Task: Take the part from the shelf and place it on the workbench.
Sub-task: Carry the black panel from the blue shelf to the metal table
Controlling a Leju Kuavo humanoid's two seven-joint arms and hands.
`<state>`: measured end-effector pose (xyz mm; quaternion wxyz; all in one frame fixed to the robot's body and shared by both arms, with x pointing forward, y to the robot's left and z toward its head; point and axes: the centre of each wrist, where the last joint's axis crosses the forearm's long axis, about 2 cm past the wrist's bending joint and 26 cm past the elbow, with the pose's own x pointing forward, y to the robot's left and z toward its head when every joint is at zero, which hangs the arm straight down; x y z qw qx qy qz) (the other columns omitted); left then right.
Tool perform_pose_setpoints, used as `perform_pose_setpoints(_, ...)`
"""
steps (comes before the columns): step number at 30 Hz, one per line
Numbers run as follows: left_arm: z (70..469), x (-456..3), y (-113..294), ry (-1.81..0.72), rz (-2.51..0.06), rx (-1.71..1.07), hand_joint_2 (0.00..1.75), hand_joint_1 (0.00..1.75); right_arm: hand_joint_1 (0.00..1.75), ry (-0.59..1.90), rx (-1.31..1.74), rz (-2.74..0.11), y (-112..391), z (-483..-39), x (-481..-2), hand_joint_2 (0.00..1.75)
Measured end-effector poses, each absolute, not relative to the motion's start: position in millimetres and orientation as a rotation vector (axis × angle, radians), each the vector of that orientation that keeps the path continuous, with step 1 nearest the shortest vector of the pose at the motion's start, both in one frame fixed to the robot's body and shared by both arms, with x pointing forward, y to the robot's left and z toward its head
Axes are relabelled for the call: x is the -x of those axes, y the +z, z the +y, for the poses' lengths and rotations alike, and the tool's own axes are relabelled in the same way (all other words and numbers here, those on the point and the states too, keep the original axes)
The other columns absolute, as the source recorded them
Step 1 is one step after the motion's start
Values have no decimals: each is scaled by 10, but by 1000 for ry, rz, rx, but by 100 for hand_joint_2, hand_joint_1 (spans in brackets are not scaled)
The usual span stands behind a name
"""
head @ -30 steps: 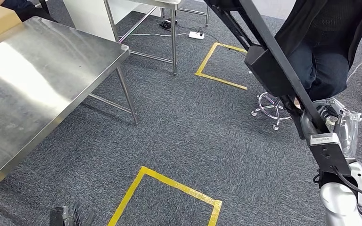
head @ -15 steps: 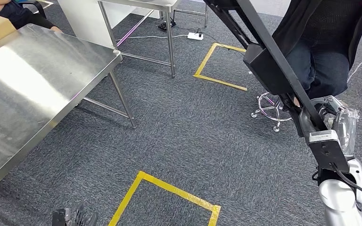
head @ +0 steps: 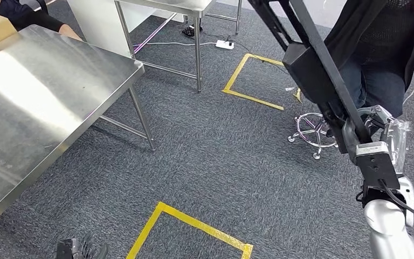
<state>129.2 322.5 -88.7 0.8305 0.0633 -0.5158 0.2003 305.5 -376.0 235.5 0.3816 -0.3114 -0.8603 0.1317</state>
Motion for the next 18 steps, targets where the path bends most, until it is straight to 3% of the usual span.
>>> perform_pose_setpoints(18, 3235, -1249, -897, 423, -1088, -144, 175, 0, 175, 336, 773, -2184, 2332, -3744, -3105, 175)
